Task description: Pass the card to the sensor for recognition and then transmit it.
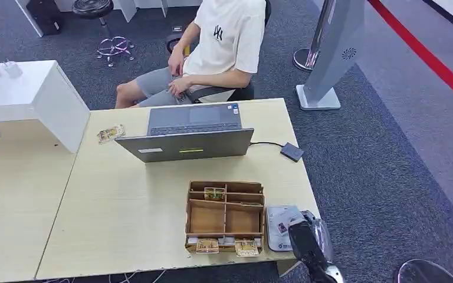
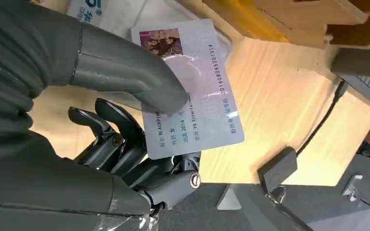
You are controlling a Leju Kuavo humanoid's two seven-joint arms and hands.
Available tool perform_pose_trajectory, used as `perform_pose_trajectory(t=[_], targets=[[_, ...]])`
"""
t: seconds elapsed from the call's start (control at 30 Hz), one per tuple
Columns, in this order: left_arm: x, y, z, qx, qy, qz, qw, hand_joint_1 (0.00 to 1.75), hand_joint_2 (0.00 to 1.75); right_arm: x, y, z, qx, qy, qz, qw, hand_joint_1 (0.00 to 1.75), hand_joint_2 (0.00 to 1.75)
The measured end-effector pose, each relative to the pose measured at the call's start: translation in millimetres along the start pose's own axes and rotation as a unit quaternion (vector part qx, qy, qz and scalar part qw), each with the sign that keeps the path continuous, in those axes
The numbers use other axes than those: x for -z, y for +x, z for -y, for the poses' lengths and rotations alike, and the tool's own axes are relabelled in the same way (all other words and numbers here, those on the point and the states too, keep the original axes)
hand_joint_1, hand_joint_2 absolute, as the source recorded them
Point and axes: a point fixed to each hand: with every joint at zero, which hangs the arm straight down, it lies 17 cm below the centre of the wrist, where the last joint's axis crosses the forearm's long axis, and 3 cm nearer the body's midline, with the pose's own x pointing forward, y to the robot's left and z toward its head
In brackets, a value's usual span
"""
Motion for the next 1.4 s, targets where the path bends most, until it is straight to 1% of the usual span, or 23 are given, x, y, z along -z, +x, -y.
perform_pose_trajectory(t=[0.2, 0.43, 0.93, 1.4], targets=[[0.1, -0.4, 0.0, 0.000, 0.000, -0.001, 1.000, 0.00, 0.00, -1.7, -4.9, -2.8, -0.021, 0.006, 0.000, 1.000, 1.75, 1.75], [0.2, -1.1, -0.2, 0.000, 0.000, -0.001, 1.000, 0.00, 0.00, -0.7, -11.4, 0.9, -0.058, -0.002, -0.003, 0.998, 1.75, 1.75], [0.0, -2.2, -0.6, 0.006, 0.001, -0.006, 1.000, 0.00, 0.00, 7.0, -17.2, -2.1, -0.068, -0.001, -0.004, 0.998, 1.75, 1.75], [-0.2, -1.9, -0.9, 0.011, 0.002, -0.007, 1.000, 0.00, 0.00, 12.3, -19.4, -12.1, -0.111, 0.004, 0.000, 0.994, 1.75, 1.75]])
